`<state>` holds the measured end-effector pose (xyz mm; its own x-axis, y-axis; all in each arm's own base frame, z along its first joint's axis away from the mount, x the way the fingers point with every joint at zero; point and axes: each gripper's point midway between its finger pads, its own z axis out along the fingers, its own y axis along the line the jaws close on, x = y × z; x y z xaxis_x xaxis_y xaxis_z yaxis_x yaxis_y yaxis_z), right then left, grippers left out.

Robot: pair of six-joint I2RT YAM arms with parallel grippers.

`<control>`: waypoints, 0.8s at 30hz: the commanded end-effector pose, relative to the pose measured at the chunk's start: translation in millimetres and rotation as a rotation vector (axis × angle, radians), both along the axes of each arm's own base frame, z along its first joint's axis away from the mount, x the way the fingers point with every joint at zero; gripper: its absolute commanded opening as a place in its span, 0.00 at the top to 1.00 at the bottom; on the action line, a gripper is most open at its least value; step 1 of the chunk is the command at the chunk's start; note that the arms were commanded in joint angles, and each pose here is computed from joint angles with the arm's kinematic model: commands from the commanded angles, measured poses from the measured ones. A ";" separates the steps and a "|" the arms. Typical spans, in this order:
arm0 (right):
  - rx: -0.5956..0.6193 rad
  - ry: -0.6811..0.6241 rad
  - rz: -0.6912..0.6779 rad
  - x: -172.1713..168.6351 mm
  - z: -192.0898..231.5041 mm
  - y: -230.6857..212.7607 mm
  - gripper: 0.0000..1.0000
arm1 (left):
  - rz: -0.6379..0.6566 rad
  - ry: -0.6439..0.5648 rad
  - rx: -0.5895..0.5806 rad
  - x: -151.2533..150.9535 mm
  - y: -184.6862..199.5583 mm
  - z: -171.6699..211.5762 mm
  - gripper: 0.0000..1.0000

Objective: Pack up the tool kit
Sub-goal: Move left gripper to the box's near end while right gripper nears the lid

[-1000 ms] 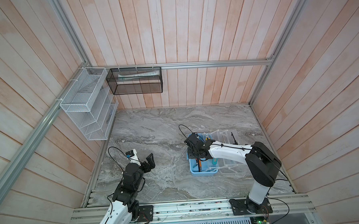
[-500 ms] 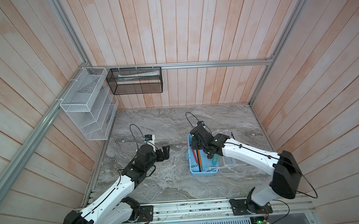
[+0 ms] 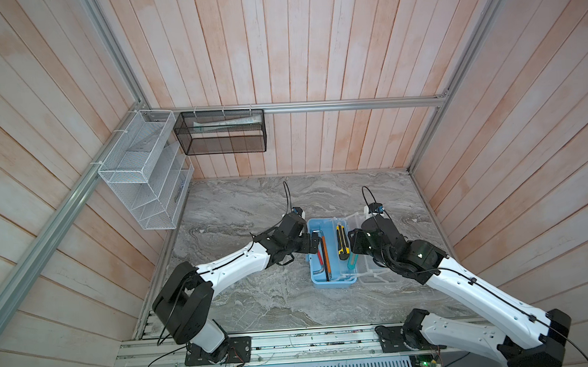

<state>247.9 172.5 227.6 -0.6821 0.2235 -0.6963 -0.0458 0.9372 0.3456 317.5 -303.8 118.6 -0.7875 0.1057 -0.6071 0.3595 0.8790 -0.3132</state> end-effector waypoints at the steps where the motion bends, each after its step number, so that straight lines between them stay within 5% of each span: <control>1: 0.018 0.038 -0.004 -14.5 -10.0 -10.0 0.61 | -0.008 0.041 0.098 -0.1 3.8 -22.8 0.00; 8: 0.040 0.037 -0.030 -23.9 -13.3 -22.1 0.61 | 0.018 0.061 0.196 0.8 18.2 -51.9 0.01; 16: -0.014 0.000 -0.078 -16.9 -4.6 -39.4 0.61 | 0.117 0.098 0.223 -13.5 79.3 -66.1 0.06; 24: 0.005 -0.035 -0.101 -5.5 2.3 -57.1 0.63 | 0.181 0.005 0.182 -22.4 117.4 -30.6 0.10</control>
<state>240.3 121.4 222.7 -0.6474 0.3007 -0.7003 0.0528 0.9343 0.3524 292.9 -195.1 72.7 -0.8343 0.0706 -0.5467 0.1919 0.9669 -0.1679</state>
